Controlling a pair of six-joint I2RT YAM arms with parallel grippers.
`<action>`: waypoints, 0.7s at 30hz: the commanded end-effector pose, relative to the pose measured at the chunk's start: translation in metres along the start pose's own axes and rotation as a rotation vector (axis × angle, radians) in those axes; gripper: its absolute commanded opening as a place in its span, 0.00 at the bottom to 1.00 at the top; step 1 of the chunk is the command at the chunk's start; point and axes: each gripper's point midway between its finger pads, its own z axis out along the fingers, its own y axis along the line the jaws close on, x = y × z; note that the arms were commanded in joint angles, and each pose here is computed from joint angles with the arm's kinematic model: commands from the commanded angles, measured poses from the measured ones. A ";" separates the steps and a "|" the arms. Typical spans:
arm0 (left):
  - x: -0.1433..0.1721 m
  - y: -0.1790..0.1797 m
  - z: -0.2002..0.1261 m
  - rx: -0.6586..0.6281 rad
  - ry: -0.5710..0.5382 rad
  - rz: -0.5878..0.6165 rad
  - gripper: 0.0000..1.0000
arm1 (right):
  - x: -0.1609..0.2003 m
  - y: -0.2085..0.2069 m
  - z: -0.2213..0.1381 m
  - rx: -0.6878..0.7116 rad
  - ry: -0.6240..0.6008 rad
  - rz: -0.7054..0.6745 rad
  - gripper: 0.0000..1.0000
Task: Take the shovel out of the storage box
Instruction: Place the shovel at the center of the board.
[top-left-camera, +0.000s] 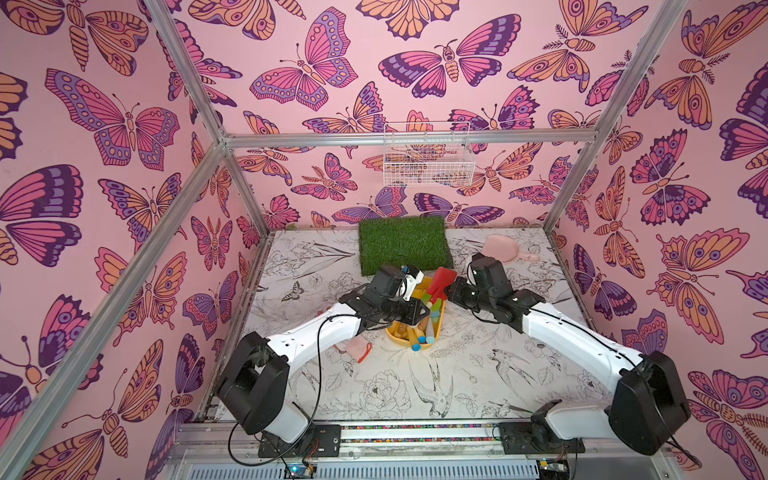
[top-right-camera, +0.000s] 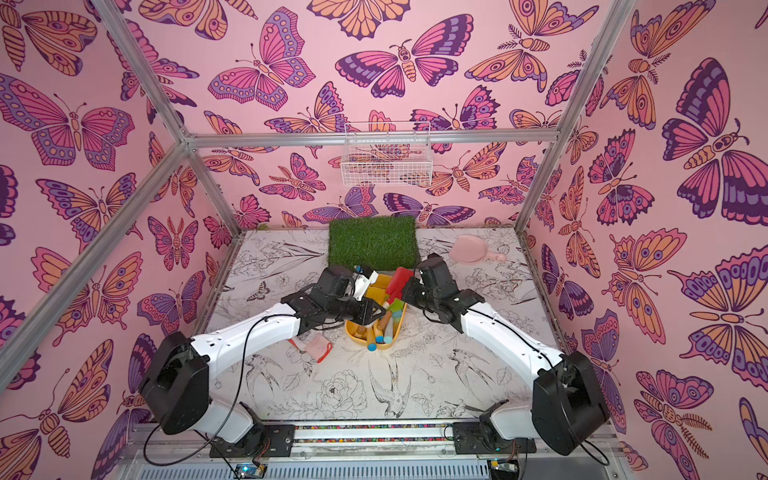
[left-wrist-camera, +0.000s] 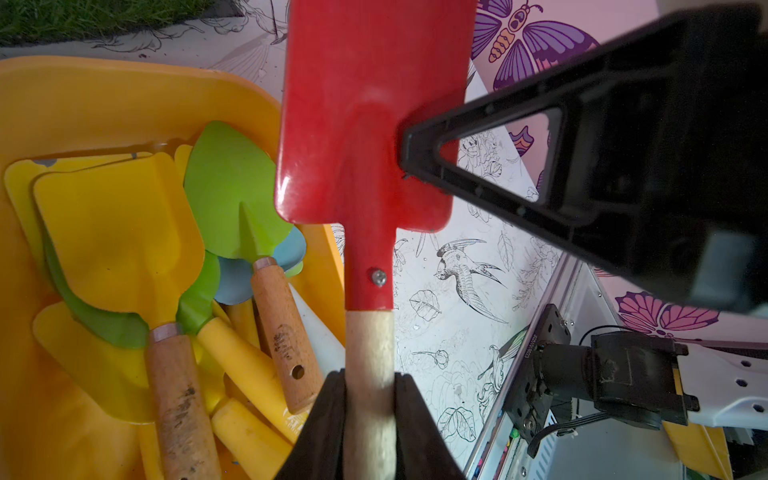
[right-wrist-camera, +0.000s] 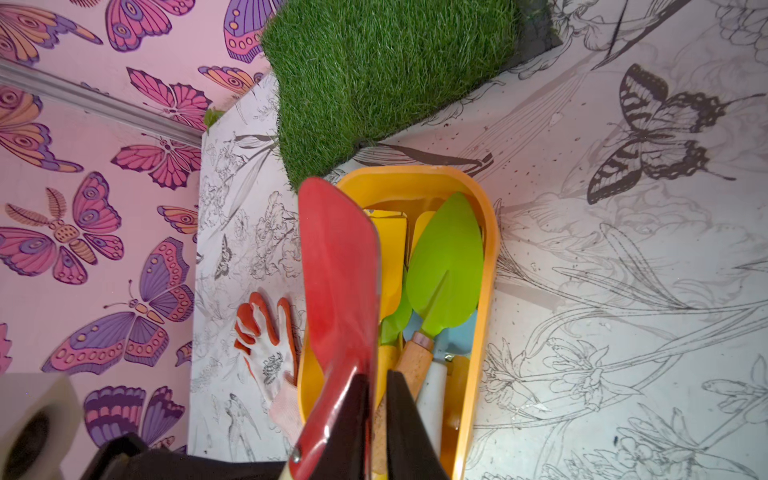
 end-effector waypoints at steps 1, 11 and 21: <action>-0.006 -0.016 -0.004 0.065 -0.034 0.034 0.00 | -0.013 -0.002 -0.003 0.030 -0.044 -0.013 0.03; -0.007 -0.013 -0.010 0.053 -0.056 0.073 0.58 | -0.026 -0.046 -0.024 0.082 0.023 -0.040 0.00; -0.011 0.025 -0.010 -0.010 -0.061 -0.009 0.61 | -0.043 -0.104 -0.037 0.099 0.163 -0.192 0.00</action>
